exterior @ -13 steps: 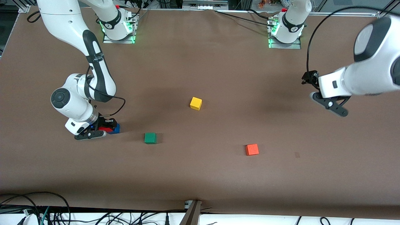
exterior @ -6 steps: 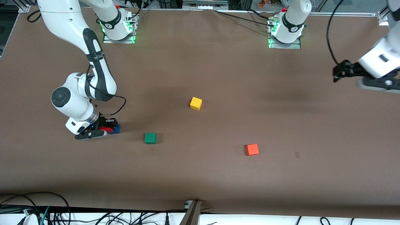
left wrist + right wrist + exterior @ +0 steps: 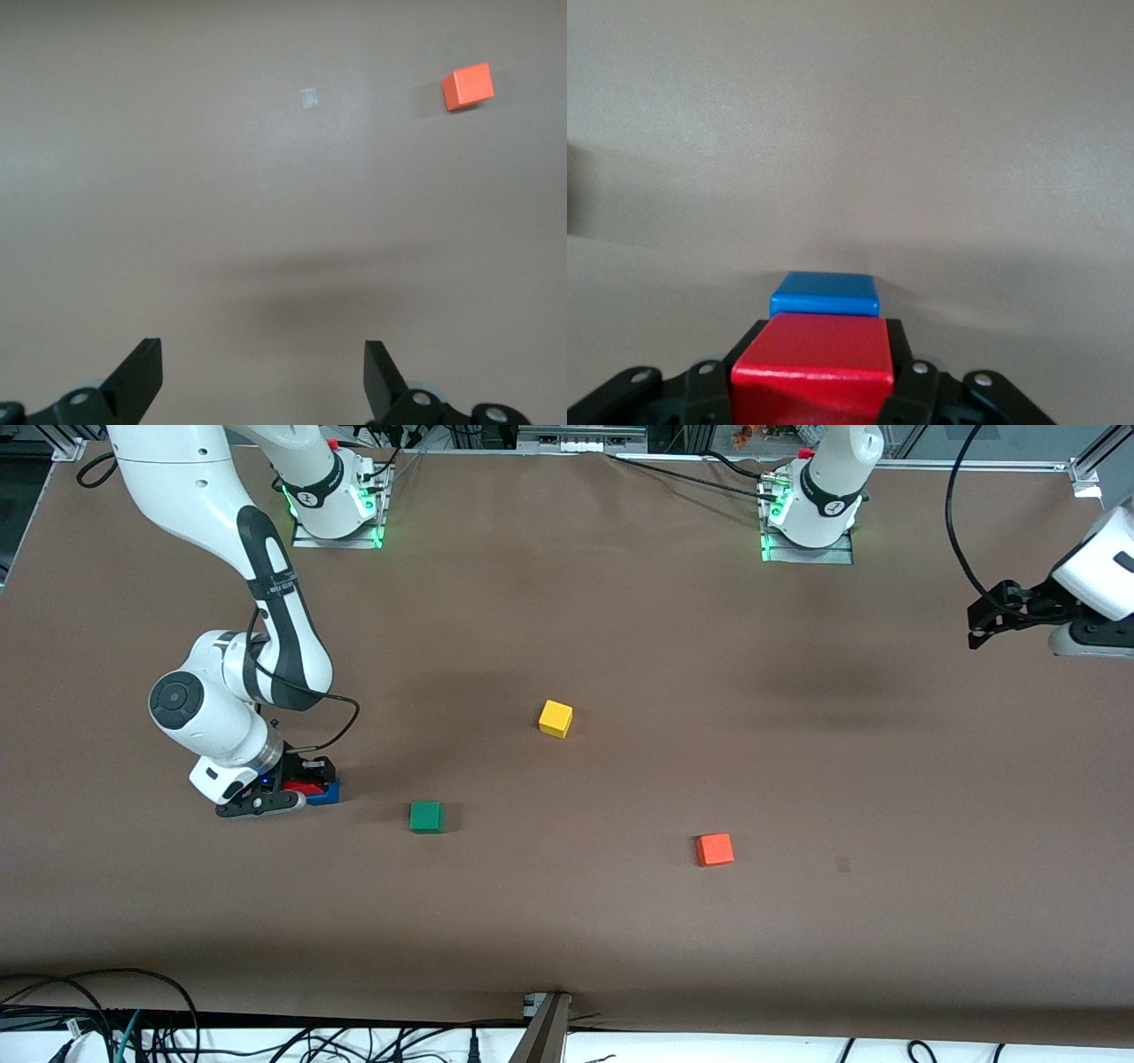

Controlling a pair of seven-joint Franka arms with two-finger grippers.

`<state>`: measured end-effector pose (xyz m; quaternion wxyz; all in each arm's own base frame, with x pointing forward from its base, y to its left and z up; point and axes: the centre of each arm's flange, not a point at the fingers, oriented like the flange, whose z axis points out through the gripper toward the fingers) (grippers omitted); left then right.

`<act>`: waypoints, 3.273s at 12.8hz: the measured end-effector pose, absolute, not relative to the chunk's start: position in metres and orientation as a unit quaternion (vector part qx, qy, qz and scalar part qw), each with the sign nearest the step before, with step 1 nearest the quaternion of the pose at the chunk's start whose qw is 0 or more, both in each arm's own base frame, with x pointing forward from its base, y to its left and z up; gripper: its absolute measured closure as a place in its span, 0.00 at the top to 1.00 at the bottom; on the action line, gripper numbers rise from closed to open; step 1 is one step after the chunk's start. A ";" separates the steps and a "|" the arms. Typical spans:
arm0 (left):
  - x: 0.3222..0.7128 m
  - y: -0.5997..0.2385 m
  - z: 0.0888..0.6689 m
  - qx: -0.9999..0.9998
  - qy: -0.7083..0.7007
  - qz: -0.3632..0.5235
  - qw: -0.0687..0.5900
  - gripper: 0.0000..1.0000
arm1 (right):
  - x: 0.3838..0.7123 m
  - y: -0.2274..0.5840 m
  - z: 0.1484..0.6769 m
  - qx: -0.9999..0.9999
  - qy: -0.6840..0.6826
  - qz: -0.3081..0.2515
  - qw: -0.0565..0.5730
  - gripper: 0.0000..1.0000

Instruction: Pass red block to right arm, stack on blue

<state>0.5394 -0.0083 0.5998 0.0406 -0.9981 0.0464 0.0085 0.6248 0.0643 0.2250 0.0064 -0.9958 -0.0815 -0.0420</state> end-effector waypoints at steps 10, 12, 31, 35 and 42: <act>0.545 -0.012 0.598 -0.999 0.034 0.012 0.039 1.00 | 0.626 0.065 0.230 -0.996 -0.081 -0.046 0.008 0.95; 0.554 -0.009 0.598 -0.999 0.022 0.020 0.038 1.00 | 0.627 0.066 0.233 -0.995 -0.082 -0.051 0.008 0.99; 0.559 -0.022 0.598 -0.999 0.020 0.034 0.038 1.00 | 0.631 0.019 0.499 -0.990 -0.108 0.091 0.023 1.00; 0.559 -0.022 0.598 -0.998 0.020 0.034 0.038 1.00 | 0.586 0.017 0.586 -0.988 -0.141 0.064 -0.006 1.00; 0.558 -0.022 0.599 -0.998 0.020 0.038 0.038 1.00 | 0.530 -0.027 0.639 -0.992 -0.112 0.062 0.000 1.00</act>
